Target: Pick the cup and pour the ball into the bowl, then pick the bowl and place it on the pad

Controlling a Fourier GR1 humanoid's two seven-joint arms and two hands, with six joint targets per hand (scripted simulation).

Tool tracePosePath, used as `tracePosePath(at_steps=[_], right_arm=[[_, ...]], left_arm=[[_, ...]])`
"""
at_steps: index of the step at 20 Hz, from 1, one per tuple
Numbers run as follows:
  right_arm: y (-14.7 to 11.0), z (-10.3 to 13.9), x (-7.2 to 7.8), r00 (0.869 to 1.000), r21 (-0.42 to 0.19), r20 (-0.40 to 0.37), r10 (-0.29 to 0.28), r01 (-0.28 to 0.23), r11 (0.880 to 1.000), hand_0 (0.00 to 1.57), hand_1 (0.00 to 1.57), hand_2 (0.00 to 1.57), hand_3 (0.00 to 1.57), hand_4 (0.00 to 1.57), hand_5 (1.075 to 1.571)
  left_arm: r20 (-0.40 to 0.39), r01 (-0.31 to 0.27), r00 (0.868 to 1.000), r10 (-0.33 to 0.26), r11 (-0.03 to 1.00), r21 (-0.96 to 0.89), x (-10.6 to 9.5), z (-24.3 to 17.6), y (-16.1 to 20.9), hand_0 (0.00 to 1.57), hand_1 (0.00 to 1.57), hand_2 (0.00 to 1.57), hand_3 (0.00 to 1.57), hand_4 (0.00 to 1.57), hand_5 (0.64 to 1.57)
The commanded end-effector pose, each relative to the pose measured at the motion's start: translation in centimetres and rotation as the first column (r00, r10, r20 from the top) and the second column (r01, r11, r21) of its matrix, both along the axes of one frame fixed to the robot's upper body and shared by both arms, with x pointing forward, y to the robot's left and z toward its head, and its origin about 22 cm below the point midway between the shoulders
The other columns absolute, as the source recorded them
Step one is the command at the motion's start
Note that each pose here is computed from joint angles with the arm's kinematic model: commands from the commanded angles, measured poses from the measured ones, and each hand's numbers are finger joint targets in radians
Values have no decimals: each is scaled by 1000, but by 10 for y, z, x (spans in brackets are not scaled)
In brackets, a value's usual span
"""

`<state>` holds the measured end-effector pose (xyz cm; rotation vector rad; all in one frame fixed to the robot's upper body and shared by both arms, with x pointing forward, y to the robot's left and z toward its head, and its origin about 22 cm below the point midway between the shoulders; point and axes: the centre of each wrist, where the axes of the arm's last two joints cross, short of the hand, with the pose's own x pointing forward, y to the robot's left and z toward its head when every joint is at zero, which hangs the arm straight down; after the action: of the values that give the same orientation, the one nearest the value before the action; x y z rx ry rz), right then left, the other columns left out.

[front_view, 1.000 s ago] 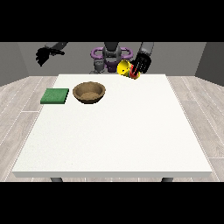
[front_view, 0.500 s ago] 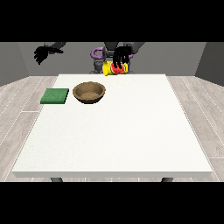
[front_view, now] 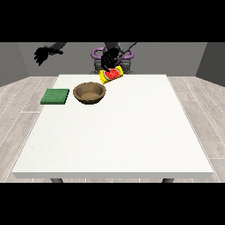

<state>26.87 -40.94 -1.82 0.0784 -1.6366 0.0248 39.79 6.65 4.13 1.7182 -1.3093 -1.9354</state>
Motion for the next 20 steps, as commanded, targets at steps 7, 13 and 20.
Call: tracePosePath(at_steps=[7, 13, 20], right_arm=[[-1, 3, 5, 999, 4, -42, -12, 12, 1000, 0, 0, 0, 0, 0, 1571], [-11, -8, -14, 994, 20, -97, -57, 59, 998, 0, 0, 0, 0, 0, 1568], [9, -6, 0, 994, 55, -53, -92, 95, 994, 0, 0, 0, 0, 364, 1568]], left_arm=[[31, 70, 996, -81, 963, 260, -2, 13, -22, 1445, 1445, 1571, 1571, 1527, 1134], [-88, -147, 989, 119, 854, -499, 3, 27, 4, 1306, 1306, 1571, 1571, 1571, 1069], [-253, -271, 961, 110, 196, -943, -10, 12, 39, 558, 558, 0, 0, 891, 1502]])
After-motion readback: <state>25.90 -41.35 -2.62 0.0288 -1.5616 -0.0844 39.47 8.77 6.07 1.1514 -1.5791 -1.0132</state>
